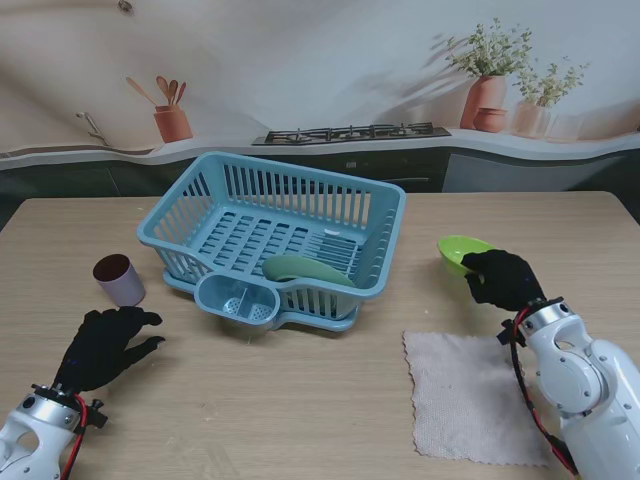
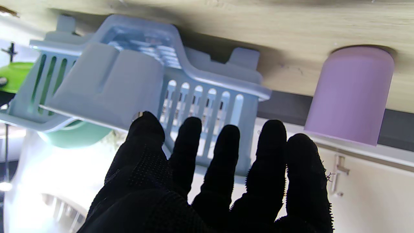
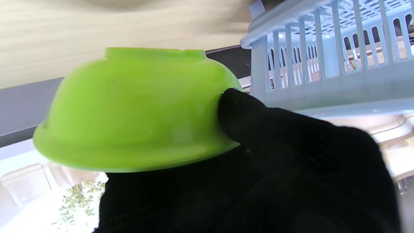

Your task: Clear dishes and wipe the table

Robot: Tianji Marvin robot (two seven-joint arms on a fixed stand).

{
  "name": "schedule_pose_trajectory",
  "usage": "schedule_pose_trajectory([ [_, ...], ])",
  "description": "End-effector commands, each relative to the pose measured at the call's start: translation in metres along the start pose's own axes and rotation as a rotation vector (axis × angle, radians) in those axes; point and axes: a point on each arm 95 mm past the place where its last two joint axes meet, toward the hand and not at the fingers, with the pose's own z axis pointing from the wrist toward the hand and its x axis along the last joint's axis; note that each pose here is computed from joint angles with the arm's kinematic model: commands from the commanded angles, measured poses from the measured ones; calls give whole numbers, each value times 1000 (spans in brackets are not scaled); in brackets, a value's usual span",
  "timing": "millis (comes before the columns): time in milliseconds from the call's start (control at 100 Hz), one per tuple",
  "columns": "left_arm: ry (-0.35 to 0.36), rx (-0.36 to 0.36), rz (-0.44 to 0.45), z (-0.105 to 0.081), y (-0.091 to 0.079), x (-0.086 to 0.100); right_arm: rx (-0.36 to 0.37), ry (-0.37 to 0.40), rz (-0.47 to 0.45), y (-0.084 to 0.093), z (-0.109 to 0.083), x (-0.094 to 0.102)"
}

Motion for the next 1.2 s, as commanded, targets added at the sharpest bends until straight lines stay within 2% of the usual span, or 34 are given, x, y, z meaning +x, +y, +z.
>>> schedule_pose_trajectory([
  [0, 2, -11, -4, -1, 1, 1, -25, 33, -7, 12, 5, 6],
  [310, 4, -11, -2, -1, 1, 1, -87, 127, -7, 47, 14, 18],
  [640, 4, -11, -1, -1, 1, 1, -115, 230, 27, 81, 36, 46],
  [940, 6, -5, 0, -2, 1, 1, -99, 306, 82, 98, 63, 81],
  [1190, 9, 3, 2, -4, -1, 0, -65, 349, 135, 99, 86, 116],
])
